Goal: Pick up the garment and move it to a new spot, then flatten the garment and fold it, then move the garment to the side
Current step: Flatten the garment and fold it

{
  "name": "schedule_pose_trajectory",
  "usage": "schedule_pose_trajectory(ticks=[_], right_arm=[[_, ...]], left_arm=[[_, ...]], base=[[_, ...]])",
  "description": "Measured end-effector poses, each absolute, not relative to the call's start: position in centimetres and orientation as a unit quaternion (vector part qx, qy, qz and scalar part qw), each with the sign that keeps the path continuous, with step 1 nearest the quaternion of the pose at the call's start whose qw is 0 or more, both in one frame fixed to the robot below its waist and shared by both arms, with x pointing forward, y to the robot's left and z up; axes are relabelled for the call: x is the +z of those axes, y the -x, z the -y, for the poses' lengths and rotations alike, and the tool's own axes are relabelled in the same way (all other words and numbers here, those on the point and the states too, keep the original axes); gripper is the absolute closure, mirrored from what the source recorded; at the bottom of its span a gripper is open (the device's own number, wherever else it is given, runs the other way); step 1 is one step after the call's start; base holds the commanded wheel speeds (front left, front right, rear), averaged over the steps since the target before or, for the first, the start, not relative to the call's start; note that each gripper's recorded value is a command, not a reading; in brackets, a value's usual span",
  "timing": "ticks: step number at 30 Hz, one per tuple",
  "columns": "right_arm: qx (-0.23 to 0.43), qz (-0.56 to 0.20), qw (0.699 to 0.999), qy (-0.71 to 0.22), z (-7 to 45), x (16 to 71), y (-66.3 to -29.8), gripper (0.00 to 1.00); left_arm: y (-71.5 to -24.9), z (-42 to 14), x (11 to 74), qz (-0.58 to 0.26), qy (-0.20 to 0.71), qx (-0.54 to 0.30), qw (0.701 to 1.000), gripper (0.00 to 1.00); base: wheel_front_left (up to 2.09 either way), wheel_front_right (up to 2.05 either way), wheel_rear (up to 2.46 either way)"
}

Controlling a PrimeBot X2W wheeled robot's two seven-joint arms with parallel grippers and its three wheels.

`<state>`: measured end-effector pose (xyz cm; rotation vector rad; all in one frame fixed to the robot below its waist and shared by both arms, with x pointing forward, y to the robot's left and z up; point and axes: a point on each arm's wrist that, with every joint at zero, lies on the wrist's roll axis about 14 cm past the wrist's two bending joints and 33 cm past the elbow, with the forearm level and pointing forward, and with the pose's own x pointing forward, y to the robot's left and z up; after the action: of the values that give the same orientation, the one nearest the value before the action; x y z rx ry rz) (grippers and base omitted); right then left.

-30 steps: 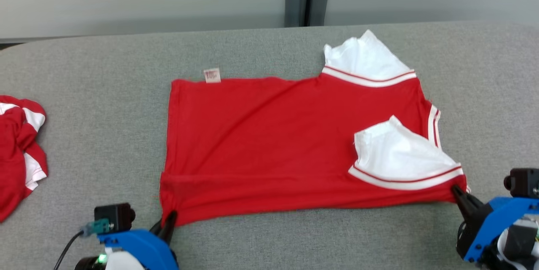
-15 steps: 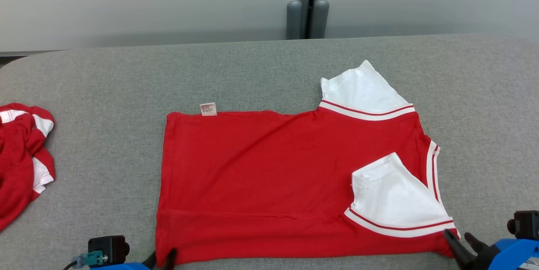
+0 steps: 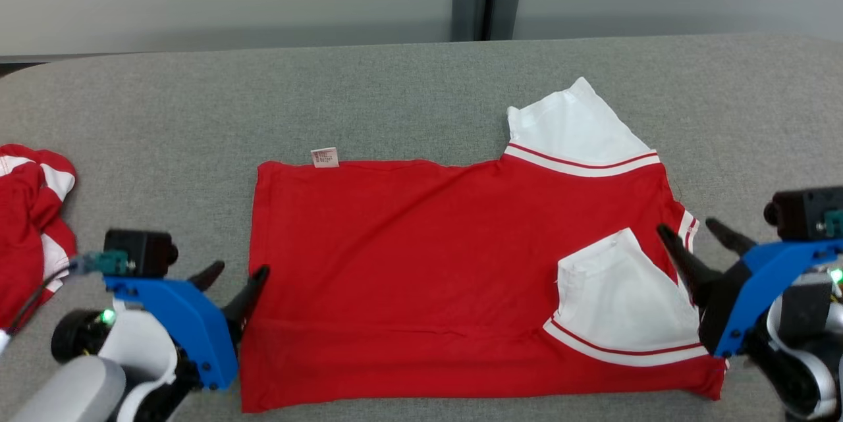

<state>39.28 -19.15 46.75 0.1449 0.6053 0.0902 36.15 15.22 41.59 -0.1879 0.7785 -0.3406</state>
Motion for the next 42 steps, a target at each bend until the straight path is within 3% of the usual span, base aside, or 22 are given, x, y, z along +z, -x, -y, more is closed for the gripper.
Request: schedule_pose_trajectory(ticks=[6,14,31,33,34,42], right_arm=[[0.096,-0.241,0.966,-0.007,17.6,51.5,-44.5,0.00],[0.139,-0.196,0.971,0.008,15.4,54.2,-49.1,0.00],[0.112,-0.241,0.964,-0.004,18.0,48.6,-51.1,0.00],[0.106,-0.249,0.963,-0.003,18.5,48.2,-51.4,0.00],[0.102,-0.253,0.962,-0.003,18.7,48.0,-51.6,0.00],[0.076,-0.314,0.946,0.003,19.4,45.1,-55.6,0.00]], left_arm=[[-42.2,-14.3,44.9,-0.355,0.083,-0.214,0.906,0.00],[-47.1,-14.1,43.1,-0.401,0.067,-0.232,0.884,0.00],[-50.5,-15.4,34.8,-0.472,0.006,-0.197,0.859,0.00],[-50.5,-15.3,34.6,-0.479,0.011,-0.196,0.856,0.75],[-50.5,-15.4,34.5,-0.482,0.007,-0.196,0.854,1.00],[-50.3,-14.7,34.6,-0.484,0.009,-0.208,0.850,1.00]], base=[[0.00,0.00,0.00],[0.00,0.00,0.00],[0.00,0.00,0.00],[0.00,0.00,0.00],[0.00,0.00,0.00],[0.00,0.00,0.00]])
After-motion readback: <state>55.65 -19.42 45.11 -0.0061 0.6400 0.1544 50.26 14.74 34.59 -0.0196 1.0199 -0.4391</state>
